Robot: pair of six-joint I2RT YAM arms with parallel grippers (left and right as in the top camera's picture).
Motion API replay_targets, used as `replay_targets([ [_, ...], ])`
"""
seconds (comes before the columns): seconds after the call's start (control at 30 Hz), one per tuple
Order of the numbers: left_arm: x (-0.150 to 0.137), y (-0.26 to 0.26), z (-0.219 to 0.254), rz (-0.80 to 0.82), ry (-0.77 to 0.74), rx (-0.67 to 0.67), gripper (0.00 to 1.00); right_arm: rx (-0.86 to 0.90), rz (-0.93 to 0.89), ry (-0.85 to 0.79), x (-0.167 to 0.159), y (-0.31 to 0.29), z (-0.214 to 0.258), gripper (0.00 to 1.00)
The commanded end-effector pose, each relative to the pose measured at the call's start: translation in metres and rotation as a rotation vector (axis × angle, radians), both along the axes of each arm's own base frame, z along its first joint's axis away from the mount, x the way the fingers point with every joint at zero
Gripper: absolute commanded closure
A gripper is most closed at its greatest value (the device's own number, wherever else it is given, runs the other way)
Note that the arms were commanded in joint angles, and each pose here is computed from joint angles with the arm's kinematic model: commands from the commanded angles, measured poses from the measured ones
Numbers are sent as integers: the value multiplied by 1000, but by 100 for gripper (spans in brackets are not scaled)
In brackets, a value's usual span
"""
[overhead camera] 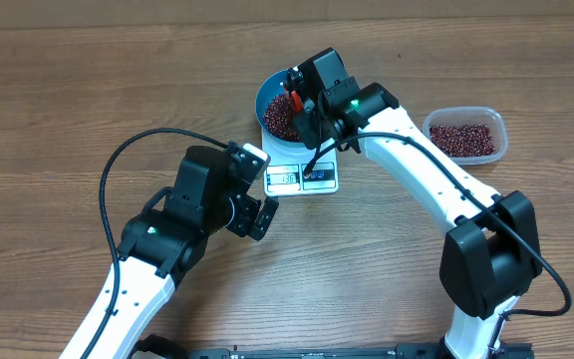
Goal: Scoop item into bowl and weigh 150g on scale
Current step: 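Tip the red scoop slowly to pour beans into the teal bowl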
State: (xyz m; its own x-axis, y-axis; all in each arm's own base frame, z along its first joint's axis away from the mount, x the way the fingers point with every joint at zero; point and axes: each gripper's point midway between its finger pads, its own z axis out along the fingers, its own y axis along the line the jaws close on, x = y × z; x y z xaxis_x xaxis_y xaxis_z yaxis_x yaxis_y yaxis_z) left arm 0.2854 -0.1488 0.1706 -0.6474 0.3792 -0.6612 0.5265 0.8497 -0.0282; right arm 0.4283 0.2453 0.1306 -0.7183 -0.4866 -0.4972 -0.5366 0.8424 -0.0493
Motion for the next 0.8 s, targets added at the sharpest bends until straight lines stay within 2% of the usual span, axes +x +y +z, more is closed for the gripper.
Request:
replay_targets([
  [0.0, 1, 2, -4, 13, 9, 5, 0, -27, -20, -66, 12, -4, 16, 96],
  [0.77, 1, 2, -4, 13, 9, 5, 0, -33, -31, -170, 10, -16, 63, 96],
])
